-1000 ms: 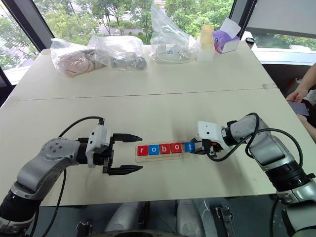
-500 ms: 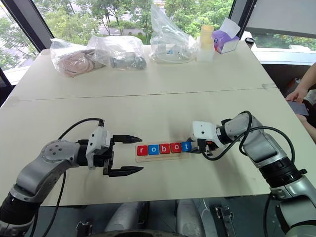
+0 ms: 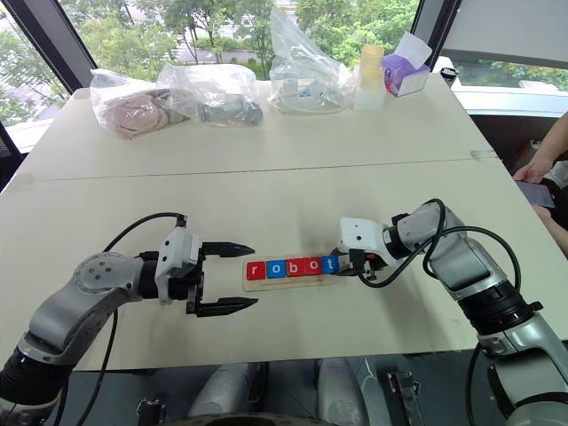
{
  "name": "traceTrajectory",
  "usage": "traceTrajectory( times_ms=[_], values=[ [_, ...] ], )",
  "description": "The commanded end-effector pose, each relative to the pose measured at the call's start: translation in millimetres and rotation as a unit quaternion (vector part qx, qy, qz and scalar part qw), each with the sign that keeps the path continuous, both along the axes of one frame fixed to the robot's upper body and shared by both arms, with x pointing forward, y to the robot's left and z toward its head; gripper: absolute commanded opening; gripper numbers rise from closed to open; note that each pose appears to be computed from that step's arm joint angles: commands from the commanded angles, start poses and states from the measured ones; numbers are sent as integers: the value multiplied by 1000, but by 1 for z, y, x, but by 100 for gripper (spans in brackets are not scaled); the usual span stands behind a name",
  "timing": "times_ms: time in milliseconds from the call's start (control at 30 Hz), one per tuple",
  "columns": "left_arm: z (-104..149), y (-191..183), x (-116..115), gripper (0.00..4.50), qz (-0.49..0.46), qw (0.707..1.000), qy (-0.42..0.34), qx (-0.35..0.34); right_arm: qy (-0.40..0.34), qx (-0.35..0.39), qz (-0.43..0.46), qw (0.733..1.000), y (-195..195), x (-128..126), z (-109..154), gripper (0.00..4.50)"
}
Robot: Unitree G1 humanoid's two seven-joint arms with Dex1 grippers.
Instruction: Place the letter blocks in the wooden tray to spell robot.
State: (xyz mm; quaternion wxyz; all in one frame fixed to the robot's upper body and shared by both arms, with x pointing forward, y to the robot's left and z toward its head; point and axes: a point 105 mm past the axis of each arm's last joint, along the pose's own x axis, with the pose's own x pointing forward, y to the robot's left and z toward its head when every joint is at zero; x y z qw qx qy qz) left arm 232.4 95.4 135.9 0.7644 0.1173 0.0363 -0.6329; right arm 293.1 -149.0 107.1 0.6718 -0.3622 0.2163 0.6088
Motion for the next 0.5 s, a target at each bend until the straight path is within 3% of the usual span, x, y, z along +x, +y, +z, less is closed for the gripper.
traceTrajectory(
  times_ms=[33,267,467,500],
  values=[
    [12,-1,-3,450,-5,1000,-24,-10,-11,-1,20,1000,8,-1,6,110],
    [12,-1,-3,450,-4,1000,-25,-10,-3,-1,20,1000,10,-2,6,110],
    [12,-1,-3,450,-4,1000,-27,-10,-3,0,18,1000,10,-2,8,419],
    [12,-1,-3,450,-4,1000,-27,-10,-4,-1,17,1000,10,-2,9,447]
  ],
)
